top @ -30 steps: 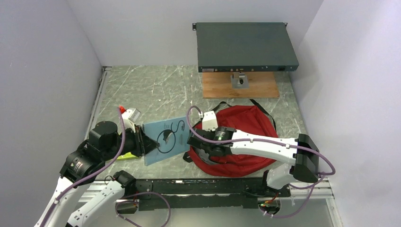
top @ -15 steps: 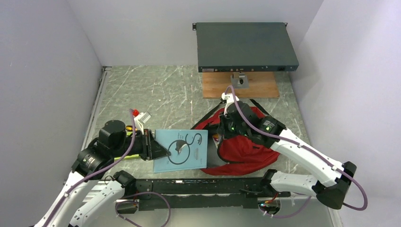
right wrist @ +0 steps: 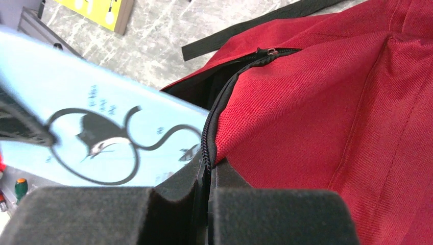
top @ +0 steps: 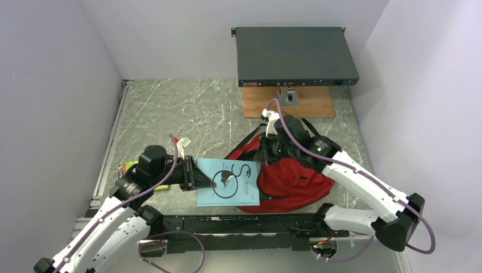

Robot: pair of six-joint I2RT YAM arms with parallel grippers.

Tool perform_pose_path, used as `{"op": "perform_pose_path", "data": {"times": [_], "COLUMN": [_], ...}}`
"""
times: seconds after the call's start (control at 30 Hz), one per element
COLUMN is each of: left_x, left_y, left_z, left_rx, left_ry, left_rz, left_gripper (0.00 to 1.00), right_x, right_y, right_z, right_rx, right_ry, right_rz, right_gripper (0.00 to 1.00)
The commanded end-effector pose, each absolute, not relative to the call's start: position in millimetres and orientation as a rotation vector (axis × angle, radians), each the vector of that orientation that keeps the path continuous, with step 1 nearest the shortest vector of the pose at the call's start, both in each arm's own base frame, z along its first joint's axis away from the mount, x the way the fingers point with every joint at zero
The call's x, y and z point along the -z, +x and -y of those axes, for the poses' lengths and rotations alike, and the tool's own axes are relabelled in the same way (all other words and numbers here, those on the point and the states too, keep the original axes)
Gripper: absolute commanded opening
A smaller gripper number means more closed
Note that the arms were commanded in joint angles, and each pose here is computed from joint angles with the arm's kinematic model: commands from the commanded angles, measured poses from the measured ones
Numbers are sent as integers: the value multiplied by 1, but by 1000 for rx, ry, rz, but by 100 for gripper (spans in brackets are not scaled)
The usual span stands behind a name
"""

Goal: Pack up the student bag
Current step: Place the book in the student bag.

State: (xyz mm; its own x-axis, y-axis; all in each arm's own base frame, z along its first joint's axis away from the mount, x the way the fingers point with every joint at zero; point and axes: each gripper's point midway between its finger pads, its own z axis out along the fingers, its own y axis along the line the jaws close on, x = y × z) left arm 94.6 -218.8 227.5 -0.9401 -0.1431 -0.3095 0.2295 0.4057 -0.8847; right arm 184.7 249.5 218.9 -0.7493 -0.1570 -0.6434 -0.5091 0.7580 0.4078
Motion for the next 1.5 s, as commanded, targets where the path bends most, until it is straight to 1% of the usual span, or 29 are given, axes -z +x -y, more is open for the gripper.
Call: {"op": "perform_pose_path", "data": {"times": [0.0,0.13,0.2,0.37,0.5,0.6,0.73,0.83,0.97,1.07,1.1,1.17,1.2,1.27,1.3,1.33,1.37,1.4,1.47], "left_x": [-250,-243,-245,-225,-225,-223,-214,-204,-186,-154,-143,-137,-133,-120,-116,-114,-112,-111,-107], "left_y": [122,139,144,155,166,168,183,193,209,211,211,212,207,197,192,191,190,190,189], "left_z": [235,235,239,258,287,316,338,353,383,397,397,399,403,407,407,404,400,396,388], "left_rx": [1685,1623,1633,1639,1692,1690,1653,1632,1578,1532,1541,1619,1634,1580,1553,1535,1520,1504,1443], "left_ry": [-120,-238,-240,-325,-351,-331,-556,-673,-661,-708,-758,-753,-739,-695,-680,-680,-676,-660,-616], "left_rz": [-2210,-2231,-2215,-2238,-2185,-2216,-2118,-2120,-2183,-2280,-2292,-2235,-2264,-2375,-2407,-2415,-2413,-2403,-2428], "left_gripper": [0,0,0,0,0,0,0,0,0,0,2,19,28,45,51,57,65,76,89], "right_x": [-264,-269,-270,-271,-275,-276,-272,-270,-265,-263,-264,-263,-262,-260,-260,-259,-258,-258,-258], "right_y": [192,194,194,195,195,195,193,192,189,188,188,187,187,186,186,185,186,186,185], "right_z": [-270,-271,-271,-275,-279,-279,-275,-272,-268,-265,-263,-262,-261,-260,-260,-260,-260,-259,-258], "right_rx": [-929,-940,-951,-981,-1009,-1017,-1018,-1016,-1006,-1001,-998,-995,-994,-997,-1000,-1001,-999,-997,-995], "right_ry": [-504,-499,-501,-503,-511,-513,-514,-517,-527,-528,-528,-530,-529,-528,-528,-527,-526,-525,-520], "right_rz": [-2178,-2163,-2157,-2142,-2123,-2115,-2115,-2112,-2120,-2124,-2121,-2121,-2121,-2122,-2121,-2122,-2124,-2126,-2125], "right_gripper": [0,0,0,0,0,0,0,0,0,0,0,0,0,0,0,0,0,0,0]}}
